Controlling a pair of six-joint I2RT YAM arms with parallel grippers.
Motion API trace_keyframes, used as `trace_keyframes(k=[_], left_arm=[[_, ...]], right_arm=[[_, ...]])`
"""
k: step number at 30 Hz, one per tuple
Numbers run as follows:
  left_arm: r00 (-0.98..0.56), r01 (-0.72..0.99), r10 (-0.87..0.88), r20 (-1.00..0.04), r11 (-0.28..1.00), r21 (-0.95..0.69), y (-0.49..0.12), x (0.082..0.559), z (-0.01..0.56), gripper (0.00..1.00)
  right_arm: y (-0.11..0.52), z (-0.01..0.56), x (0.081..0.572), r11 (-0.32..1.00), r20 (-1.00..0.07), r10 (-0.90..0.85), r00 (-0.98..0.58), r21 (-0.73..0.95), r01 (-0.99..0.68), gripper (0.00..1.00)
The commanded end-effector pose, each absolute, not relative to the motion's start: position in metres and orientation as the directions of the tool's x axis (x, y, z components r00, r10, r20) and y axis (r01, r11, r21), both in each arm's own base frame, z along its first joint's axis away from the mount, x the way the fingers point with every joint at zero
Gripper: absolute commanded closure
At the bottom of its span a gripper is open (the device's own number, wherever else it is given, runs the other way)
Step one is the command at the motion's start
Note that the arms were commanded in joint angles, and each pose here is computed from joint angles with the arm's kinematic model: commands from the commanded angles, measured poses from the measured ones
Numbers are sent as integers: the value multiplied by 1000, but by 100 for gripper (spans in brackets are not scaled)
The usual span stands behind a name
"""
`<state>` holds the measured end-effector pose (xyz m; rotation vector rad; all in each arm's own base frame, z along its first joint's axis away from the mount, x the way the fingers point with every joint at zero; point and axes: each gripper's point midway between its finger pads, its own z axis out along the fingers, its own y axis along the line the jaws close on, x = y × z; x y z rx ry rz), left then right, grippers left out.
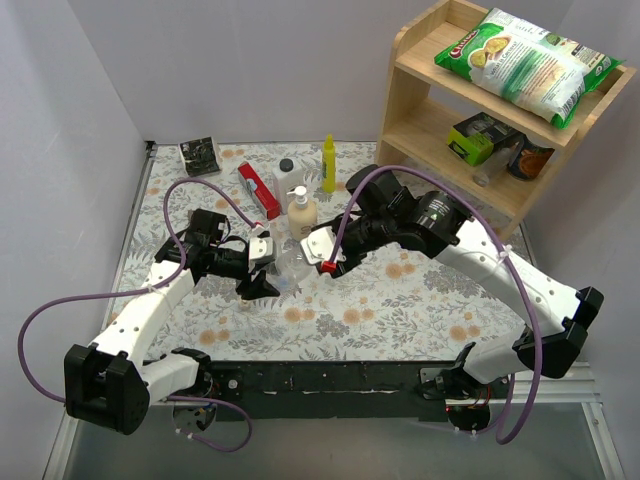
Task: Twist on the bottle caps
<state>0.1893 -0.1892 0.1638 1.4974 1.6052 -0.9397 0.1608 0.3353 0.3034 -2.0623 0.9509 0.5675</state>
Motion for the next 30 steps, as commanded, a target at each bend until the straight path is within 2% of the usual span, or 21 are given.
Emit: trace_keyframes(k=[1,3,7,10,11,13,14,15,16,19,20,21,23,25,26,28,29,30], left_arm=[[8,999,435,-900,33,24,-193,195,180,100],[4,999,432,-902,41,24,-193,196,181,100],[-10,996,417,-909,87,29,-196,206,188,100],[-23,981,387,-922,185,53,-197,222,202,100],[-15,974,376,-927,214,71,-197,226,207,100],[-16,942,345,-939,321,102,-194,238,223,100],[-16,927,339,-941,358,113,-193,244,228,100],[-6,908,327,-945,398,132,-191,249,235,100],[-35,886,329,-944,446,123,-187,255,235,100],[-59,869,353,-934,479,126,-181,257,230,100],[-83,869,366,-927,481,113,-178,253,223,100],[-90,869,374,-923,482,110,-177,252,220,100],[-121,871,387,-914,484,89,-174,246,212,100],[-138,888,396,-908,455,64,-175,237,207,100],[-114,919,402,-909,389,57,-181,228,206,100],[-144,951,419,-897,310,-8,-185,210,200,100],[-179,967,437,-881,244,-76,-187,194,191,100],[-115,981,447,-887,192,-30,-188,194,197,100]], right_arm=[[345,311,159,-424,-663,-399,634,-479,-768,55],[345,313,157,-422,-675,-403,618,-462,-780,62],[357,305,158,-370,-746,-455,486,-339,-865,72],[367,301,163,-229,-817,-520,250,-148,-962,77],[369,301,162,-149,-837,-539,96,-17,-989,78],[372,301,162,-97,-838,-540,-83,160,-982,80],[372,301,158,-92,-836,-537,-114,192,-977,82],[373,303,153,-68,-827,-530,-186,260,-963,91],[376,310,149,-89,-833,-508,-220,305,-948,96],[382,318,151,-29,-790,-493,-364,433,-901,99],[382,327,156,-25,-796,-475,-375,438,-899,96],[381,332,161,-26,-805,-463,-371,431,-902,77],[375,345,184,1,-857,-433,-280,311,-951,42],[360,353,205,24,-893,-423,-155,160,-987,32],[353,353,207,15,-895,-433,-104,108,-994,28],[338,354,202,-14,-896,-444,1,5,-1000,27],[333,352,201,-79,-888,-443,124,-100,-992,26],[327,337,197,-105,-873,-466,143,-106,-989,25]])
